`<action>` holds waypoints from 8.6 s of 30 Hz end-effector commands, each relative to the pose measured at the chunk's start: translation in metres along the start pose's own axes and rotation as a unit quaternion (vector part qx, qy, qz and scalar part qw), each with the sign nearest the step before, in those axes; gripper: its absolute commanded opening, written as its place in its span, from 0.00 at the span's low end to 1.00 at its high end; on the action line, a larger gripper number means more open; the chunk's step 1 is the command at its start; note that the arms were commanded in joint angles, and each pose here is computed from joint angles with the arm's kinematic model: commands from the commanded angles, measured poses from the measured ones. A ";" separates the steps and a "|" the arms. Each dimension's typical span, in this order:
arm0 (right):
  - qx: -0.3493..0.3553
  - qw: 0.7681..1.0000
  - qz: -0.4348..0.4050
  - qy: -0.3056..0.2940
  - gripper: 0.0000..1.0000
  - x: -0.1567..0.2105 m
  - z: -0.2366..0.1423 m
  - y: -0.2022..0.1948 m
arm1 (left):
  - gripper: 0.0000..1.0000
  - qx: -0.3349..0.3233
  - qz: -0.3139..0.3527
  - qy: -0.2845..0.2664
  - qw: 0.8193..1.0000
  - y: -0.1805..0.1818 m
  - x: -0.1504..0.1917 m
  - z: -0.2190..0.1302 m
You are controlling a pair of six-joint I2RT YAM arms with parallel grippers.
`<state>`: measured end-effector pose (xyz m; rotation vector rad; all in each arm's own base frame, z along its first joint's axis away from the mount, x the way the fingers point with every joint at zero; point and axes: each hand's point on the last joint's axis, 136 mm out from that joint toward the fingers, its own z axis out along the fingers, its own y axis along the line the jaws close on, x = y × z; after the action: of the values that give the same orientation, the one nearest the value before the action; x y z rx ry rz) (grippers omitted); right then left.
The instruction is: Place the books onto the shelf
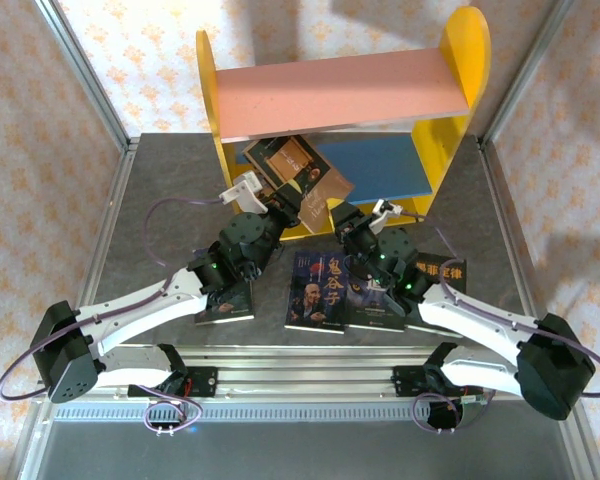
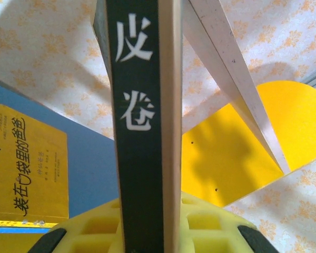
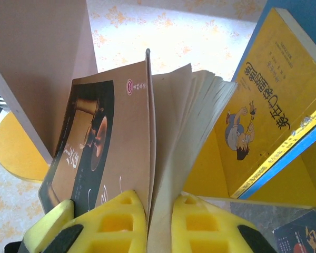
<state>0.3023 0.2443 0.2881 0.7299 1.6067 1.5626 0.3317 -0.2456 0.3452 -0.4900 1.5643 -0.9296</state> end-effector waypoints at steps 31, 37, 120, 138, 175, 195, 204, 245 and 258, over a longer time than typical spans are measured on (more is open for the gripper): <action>-0.033 0.992 -0.118 0.020 0.03 -0.067 -0.013 0.021 | 0.61 -0.077 0.149 0.059 0.984 0.007 -0.017 -0.025; -0.035 0.982 -0.172 0.071 0.03 -0.060 0.003 0.036 | 0.64 -0.102 0.218 0.102 0.965 0.011 -0.020 -0.031; 0.226 0.852 -0.375 0.286 0.35 -0.065 0.117 -0.100 | 0.68 -0.161 0.222 0.228 0.934 0.079 0.021 -0.030; 0.236 0.847 -0.375 0.293 0.18 -0.059 0.128 -0.105 | 0.68 -0.176 0.220 0.228 0.932 0.090 0.018 -0.035; 0.225 0.871 -0.346 0.267 0.29 -0.055 0.138 -0.098 | 0.68 -0.188 0.223 0.235 0.927 0.100 0.018 -0.036; 0.258 0.857 -0.359 0.265 0.19 -0.050 0.130 -0.109 | 0.68 -0.187 0.216 0.239 0.928 0.101 0.024 -0.033; 0.264 0.865 -0.348 0.246 0.16 -0.050 0.132 -0.111 | 0.68 -0.188 0.215 0.238 0.928 0.101 0.023 -0.034; 0.245 0.894 -0.324 0.191 0.20 -0.049 0.138 -0.092 | 0.68 -0.191 0.216 0.236 0.928 0.104 0.022 -0.036; 0.276 0.850 -0.419 0.162 0.36 -0.056 0.107 -0.060 | 0.68 -0.205 0.248 0.215 0.922 0.099 -0.005 -0.048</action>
<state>0.4378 0.2615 0.2252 0.0042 2.2652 0.7076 0.3074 -0.1879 0.2493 -0.1388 2.2149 -0.3795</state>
